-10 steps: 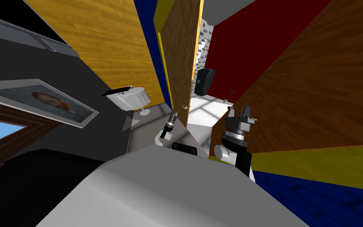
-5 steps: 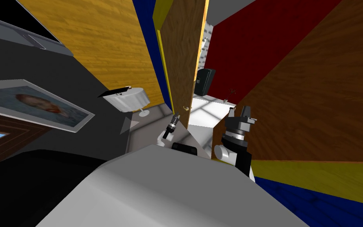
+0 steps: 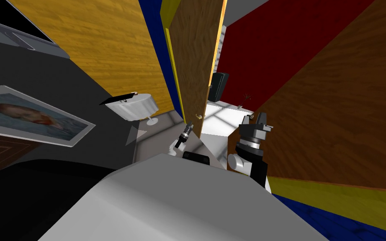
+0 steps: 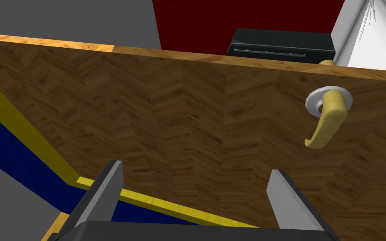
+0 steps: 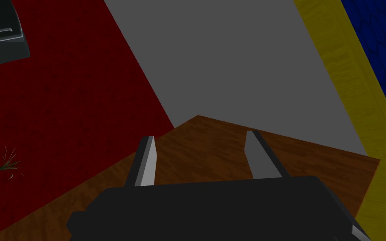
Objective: Push the door open
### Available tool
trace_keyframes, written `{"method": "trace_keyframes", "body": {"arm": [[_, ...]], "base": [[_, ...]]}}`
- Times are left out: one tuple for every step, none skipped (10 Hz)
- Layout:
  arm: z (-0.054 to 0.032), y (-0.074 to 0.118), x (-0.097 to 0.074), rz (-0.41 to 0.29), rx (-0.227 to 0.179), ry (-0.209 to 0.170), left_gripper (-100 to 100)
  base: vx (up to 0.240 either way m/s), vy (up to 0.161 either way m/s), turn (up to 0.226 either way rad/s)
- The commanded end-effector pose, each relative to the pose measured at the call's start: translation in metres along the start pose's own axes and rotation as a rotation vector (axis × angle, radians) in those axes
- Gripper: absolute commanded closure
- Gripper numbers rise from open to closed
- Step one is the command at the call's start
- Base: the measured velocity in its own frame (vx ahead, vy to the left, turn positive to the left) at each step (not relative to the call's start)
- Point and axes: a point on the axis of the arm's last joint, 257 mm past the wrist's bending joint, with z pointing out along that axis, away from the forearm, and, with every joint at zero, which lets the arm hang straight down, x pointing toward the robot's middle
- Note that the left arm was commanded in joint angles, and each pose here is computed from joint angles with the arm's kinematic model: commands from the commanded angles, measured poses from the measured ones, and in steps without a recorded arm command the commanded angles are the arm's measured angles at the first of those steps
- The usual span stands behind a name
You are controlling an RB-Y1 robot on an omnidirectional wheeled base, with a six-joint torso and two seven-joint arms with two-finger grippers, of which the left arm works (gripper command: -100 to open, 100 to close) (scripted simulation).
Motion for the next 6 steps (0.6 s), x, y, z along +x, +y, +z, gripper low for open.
{"method": "trace_keyframes", "body": {"arm": [[-0.0018,0.013,0.008,-0.008,-0.021,0.021,-100],[-0.0026,0.020,0.013,-0.012,-0.032,0.034,-100],[-0.0028,0.020,0.013,-0.012,-0.033,0.034,-100],[-0.0039,0.028,0.018,-0.016,-0.045,0.047,-100],[-0.0052,0.035,0.023,-0.020,-0.057,0.060,-100],[-0.0067,0.042,0.028,-0.023,-0.069,0.072,-100]], "base": [[0.081,0.083,-0.024],[0.075,0.081,-0.029],[0.056,0.056,-0.013],[0.060,0.048,-0.016],[0.090,0.069,-0.028],[0.093,0.083,-0.030]]}}
